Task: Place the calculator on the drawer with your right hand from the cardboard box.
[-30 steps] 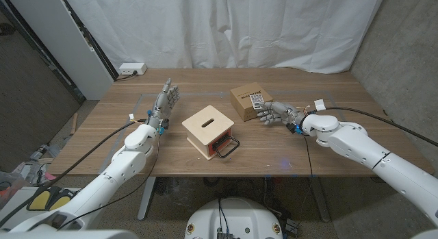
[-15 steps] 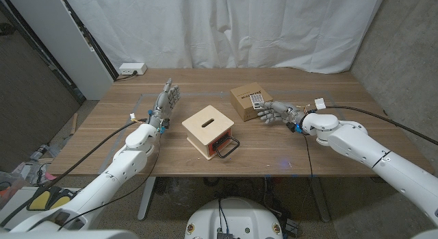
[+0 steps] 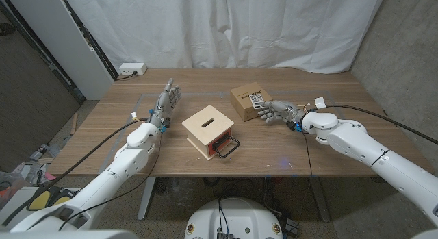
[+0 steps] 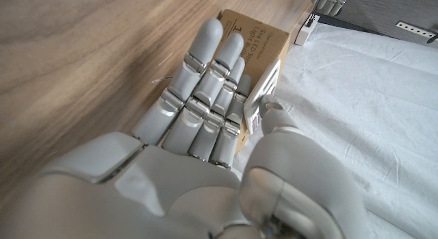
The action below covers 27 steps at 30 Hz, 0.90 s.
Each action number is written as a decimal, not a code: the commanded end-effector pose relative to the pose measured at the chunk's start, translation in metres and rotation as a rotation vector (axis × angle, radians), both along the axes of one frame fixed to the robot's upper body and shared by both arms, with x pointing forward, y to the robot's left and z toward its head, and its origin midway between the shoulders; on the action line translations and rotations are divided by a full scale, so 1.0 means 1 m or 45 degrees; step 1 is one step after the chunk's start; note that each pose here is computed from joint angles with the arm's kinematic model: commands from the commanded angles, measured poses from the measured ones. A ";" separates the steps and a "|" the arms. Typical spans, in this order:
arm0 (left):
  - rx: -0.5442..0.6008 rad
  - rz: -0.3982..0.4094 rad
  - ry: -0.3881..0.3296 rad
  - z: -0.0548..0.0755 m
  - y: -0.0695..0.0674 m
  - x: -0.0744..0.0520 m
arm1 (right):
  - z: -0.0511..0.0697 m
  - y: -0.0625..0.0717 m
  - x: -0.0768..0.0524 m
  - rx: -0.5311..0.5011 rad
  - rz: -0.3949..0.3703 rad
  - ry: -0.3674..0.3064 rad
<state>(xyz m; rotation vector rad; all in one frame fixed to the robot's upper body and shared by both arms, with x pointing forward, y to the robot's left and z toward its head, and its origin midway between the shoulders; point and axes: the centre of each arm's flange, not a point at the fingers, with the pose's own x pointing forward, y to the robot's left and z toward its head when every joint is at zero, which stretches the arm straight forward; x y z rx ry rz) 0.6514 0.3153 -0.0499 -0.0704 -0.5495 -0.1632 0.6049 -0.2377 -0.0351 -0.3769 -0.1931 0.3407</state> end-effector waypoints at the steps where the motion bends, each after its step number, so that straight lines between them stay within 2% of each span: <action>1: 0.004 -0.011 0.004 0.004 -0.002 0.007 | 0.003 -0.001 -0.002 -0.004 -0.014 -0.009; 16: -0.001 -0.022 0.002 0.004 -0.007 0.011 | 0.009 -0.003 -0.011 0.008 -0.012 -0.048; 27: -0.001 -0.027 -0.005 0.003 -0.011 0.008 | 0.012 -0.006 -0.019 0.017 -0.005 -0.062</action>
